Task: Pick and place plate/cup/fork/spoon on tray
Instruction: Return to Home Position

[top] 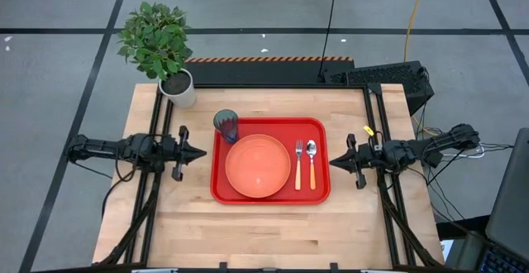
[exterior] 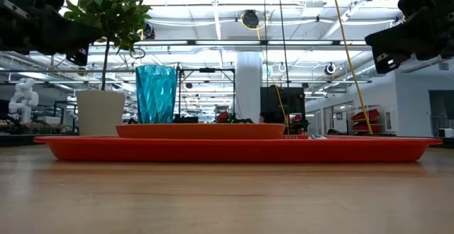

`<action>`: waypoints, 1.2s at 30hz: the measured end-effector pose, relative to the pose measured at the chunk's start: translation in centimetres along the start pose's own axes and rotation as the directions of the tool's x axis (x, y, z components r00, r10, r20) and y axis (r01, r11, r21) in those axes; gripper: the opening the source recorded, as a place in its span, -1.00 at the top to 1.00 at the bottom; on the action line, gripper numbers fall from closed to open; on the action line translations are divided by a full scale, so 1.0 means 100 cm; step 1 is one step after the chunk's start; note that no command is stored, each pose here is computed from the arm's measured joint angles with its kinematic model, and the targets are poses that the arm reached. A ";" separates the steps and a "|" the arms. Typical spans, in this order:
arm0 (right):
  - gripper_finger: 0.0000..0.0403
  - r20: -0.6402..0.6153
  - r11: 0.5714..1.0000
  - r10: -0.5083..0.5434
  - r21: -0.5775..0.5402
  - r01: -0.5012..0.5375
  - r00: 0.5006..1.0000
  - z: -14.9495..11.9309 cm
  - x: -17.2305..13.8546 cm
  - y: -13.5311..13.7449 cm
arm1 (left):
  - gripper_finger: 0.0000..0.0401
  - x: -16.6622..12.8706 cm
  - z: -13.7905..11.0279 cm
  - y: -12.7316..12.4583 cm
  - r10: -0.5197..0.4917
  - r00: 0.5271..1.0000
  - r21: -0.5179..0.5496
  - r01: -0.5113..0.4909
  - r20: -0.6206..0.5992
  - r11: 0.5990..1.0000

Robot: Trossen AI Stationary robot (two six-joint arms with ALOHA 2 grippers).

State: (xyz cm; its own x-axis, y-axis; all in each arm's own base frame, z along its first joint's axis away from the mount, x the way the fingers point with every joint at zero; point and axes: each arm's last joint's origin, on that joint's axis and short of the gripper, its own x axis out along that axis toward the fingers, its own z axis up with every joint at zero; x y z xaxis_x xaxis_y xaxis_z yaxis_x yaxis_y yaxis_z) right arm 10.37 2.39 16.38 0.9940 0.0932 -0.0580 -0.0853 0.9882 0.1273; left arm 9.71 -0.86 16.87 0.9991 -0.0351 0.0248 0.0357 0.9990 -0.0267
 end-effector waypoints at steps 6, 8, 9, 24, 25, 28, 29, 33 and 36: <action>1.00 -0.001 0.999 -0.002 -0.051 0.002 1.000 0.000 0.000 0.000 | 0.98 0.000 0.000 0.000 0.000 1.000 -0.002 0.000 0.000 1.000; 1.00 -0.003 0.998 -0.003 -0.067 0.003 1.000 0.000 0.000 0.000 | 0.97 0.000 0.000 0.000 0.001 1.000 0.000 -0.001 0.003 1.000; 1.00 -0.003 0.997 -0.002 -0.073 0.002 1.000 0.000 0.000 0.000 | 0.95 0.000 0.000 0.000 0.002 1.000 0.001 -0.002 0.003 1.000; 1.00 -0.003 0.999 -0.001 -0.047 0.001 1.000 0.000 0.000 0.000 | 0.90 0.000 0.001 0.000 0.003 1.000 0.002 -0.003 0.006 1.000; 1.00 -0.002 0.999 -0.001 -0.047 0.001 1.000 0.000 0.000 0.000 | 0.90 0.000 0.001 0.000 0.003 1.000 0.002 -0.003 0.006 1.000; 1.00 -0.003 0.999 -0.001 -0.047 0.001 1.000 0.000 0.000 0.000 | 0.90 0.000 0.001 0.000 0.003 1.000 0.002 -0.003 0.007 1.000; 1.00 -0.002 0.999 -0.001 -0.047 0.001 1.000 0.000 0.000 0.000 | 0.89 0.000 0.001 0.000 0.003 1.000 0.002 -0.003 0.007 1.000; 1.00 -0.002 0.999 0.000 -0.047 0.000 1.000 0.000 0.000 0.000 | 0.89 0.000 0.001 0.000 0.002 1.000 0.002 -0.003 0.007 1.000; 1.00 -0.002 0.999 0.000 -0.047 0.000 1.000 0.000 0.000 0.000 | 0.89 0.000 0.001 0.000 0.003 1.000 0.002 -0.003 0.007 1.000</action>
State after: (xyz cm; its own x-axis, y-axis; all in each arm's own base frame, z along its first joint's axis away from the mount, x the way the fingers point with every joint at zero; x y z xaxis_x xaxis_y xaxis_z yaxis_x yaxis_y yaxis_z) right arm 10.37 2.39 16.36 0.9938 0.0931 -0.0603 -0.0881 0.9928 0.0808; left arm 9.71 -0.85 16.94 0.9990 -0.0320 0.0317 0.0328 0.9992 -0.0248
